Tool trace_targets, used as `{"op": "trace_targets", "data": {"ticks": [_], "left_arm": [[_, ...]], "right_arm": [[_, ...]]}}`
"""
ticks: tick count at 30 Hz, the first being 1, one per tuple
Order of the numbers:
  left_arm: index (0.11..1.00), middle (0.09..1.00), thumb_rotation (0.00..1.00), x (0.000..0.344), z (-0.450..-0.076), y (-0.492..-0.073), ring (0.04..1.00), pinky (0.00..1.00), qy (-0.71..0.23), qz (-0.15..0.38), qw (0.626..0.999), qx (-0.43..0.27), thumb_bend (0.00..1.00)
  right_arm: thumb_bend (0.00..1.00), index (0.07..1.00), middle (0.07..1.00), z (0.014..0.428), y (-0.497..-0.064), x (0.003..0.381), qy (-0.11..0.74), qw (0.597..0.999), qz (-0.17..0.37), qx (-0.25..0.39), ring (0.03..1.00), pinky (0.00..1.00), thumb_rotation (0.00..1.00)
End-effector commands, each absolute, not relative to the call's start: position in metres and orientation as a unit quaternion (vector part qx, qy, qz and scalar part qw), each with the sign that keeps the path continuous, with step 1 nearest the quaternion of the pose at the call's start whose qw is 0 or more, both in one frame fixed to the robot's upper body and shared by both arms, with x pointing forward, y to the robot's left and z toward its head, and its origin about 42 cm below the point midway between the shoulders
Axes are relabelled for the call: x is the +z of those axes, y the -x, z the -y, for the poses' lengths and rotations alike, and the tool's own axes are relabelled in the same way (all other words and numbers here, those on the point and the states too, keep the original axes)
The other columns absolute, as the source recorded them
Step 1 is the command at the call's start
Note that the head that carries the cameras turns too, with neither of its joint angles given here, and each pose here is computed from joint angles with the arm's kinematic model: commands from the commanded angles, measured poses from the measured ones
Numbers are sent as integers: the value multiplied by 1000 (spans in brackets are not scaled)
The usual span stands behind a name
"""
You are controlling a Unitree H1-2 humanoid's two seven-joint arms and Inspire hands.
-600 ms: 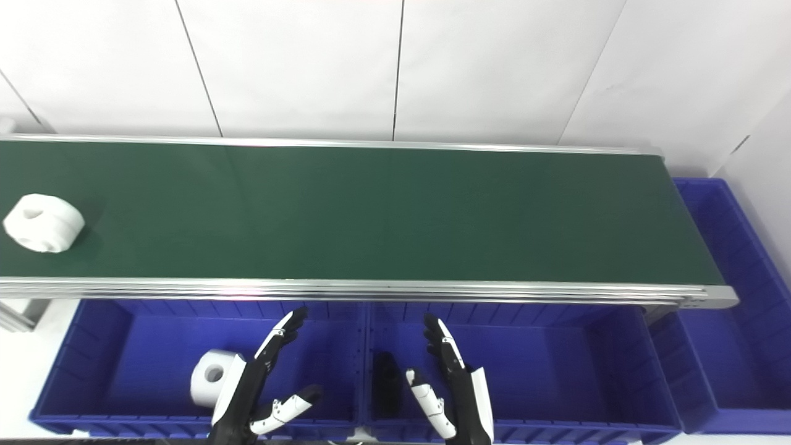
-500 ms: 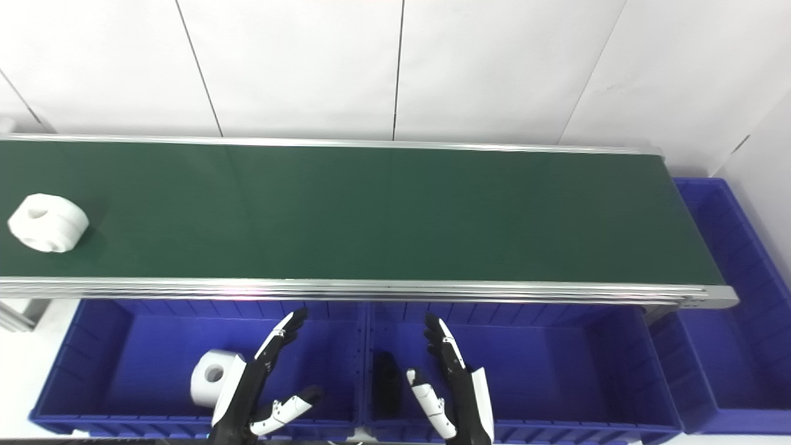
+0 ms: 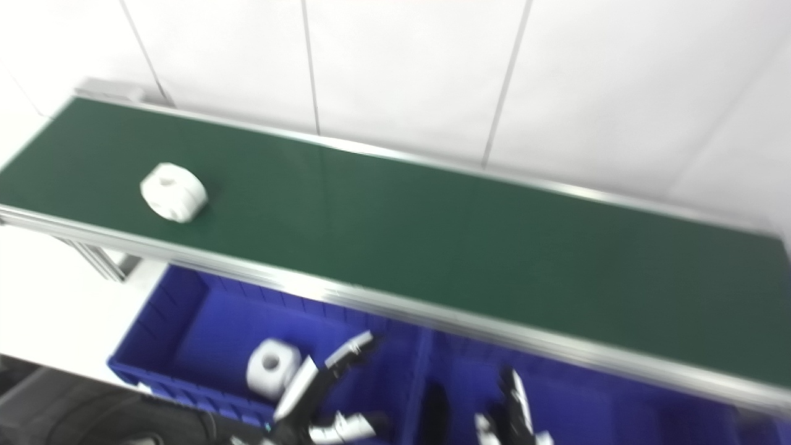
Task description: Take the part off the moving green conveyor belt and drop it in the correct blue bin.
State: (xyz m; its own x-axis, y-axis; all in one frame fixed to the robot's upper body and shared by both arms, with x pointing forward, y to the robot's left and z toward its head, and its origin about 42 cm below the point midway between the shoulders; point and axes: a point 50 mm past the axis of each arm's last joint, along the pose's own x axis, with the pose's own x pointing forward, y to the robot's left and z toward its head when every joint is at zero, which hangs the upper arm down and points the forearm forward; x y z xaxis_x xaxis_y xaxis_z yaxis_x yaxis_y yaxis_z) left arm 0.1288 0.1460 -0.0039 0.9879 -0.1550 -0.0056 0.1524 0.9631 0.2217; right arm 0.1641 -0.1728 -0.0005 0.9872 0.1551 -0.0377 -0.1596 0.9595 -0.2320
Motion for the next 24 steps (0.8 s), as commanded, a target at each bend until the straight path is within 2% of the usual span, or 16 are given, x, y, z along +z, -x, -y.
{"op": "trace_targets", "data": {"ticks": [1, 4, 11, 15, 19, 21, 24], "left_arm": [[859, 880, 615, 4, -140, -136, 865, 816, -104, 40, 991, -76, 766], [855, 881, 598, 4, -140, -136, 865, 817, -110, 47, 990, -76, 753], [846, 878, 569, 16, -141, -133, 859, 808, -102, 71, 990, -60, 742], [853, 873, 541, 36, -147, -138, 846, 788, -89, 102, 990, -45, 741], [868, 878, 595, 67, -170, -156, 861, 808, -116, 168, 978, -39, 738], [886, 896, 577, 87, -187, -172, 875, 812, -127, 202, 971, -35, 709], [899, 909, 580, 108, -208, -189, 885, 819, -151, 219, 964, -27, 683]], "right_arm": [[608, 967, 951, 168, -169, 10, 105, 991, 34, 79, 934, 975, 1000], [623, 963, 946, 170, -168, 9, 113, 990, 36, 71, 946, 977, 1000], [590, 975, 963, 172, -167, 11, 104, 992, 36, 67, 967, 1000, 1000], [584, 963, 958, 170, -168, 11, 111, 990, 41, 70, 954, 978, 1000], [606, 960, 952, 170, -168, 11, 105, 991, 39, 68, 954, 981, 1000], [623, 956, 949, 169, -167, 11, 103, 992, 38, 65, 954, 980, 1000], [610, 953, 945, 167, -168, 11, 103, 992, 40, 61, 950, 974, 1000]]}}
